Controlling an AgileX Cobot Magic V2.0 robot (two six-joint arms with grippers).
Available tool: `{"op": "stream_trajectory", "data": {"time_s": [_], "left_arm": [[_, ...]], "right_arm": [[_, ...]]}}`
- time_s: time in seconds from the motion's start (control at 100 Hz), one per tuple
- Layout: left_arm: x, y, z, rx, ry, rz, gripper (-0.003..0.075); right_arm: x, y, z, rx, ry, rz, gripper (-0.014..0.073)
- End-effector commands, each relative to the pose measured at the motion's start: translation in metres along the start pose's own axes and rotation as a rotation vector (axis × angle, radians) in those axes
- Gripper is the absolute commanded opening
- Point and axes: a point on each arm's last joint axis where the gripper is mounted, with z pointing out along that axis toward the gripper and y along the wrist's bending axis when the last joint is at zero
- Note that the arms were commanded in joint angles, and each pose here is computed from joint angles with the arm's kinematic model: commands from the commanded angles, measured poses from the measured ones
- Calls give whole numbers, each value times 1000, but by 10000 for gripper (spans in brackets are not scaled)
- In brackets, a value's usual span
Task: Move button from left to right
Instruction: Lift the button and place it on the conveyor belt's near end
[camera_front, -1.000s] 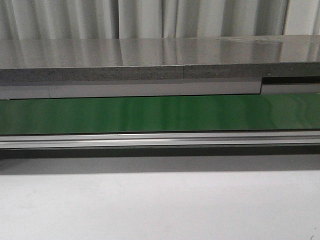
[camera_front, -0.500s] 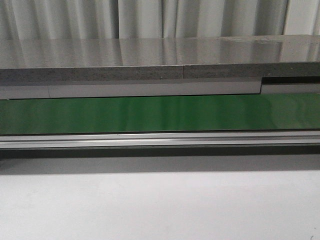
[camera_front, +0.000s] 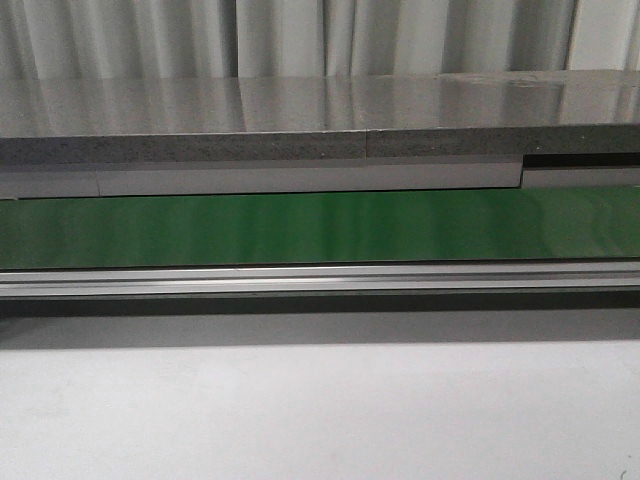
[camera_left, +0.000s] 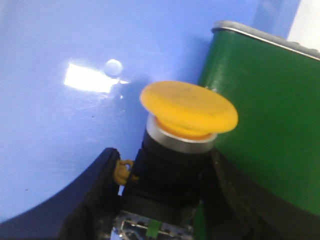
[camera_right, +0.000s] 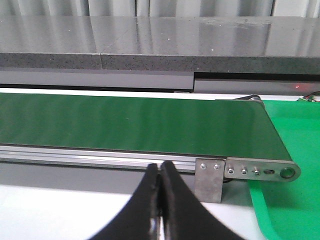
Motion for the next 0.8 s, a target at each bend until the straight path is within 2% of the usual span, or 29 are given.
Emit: {"op": "stream_trajectory", "data": {"time_s": [0.0,0.3,0.38,0.5,0.62,0.67,0.74,0.79], "left_arm": [[-4,-17,-26,48,-76,37,116],[1,-48,-23,65,-57,139,120],[3,-53,-18,66,-38,155,145],[5,-59,-8,67,2,170,272],[6,-64,-5,62,11,192,480],[6,-65,-5,63,10,195,542],[7,-67,-5,64,10,200,590],[7,-67,-6,65,8,202,595]], "right_arm": [[-13,0,-3,9,-111,-15,-66],[-13,0,-3,9,-111,-15,-66],[-13,0,-3,9,-111,-15,-66],[-13,0,-3,9,-111,-15,-66],[-13,0,-3,9,-111,-15,-66],[-13,0,-3,9,-111,-15,-66],[-13,0,-3,9,-111,-15,-66],[-13,0,-3,9,-111,-15,-66]]}}
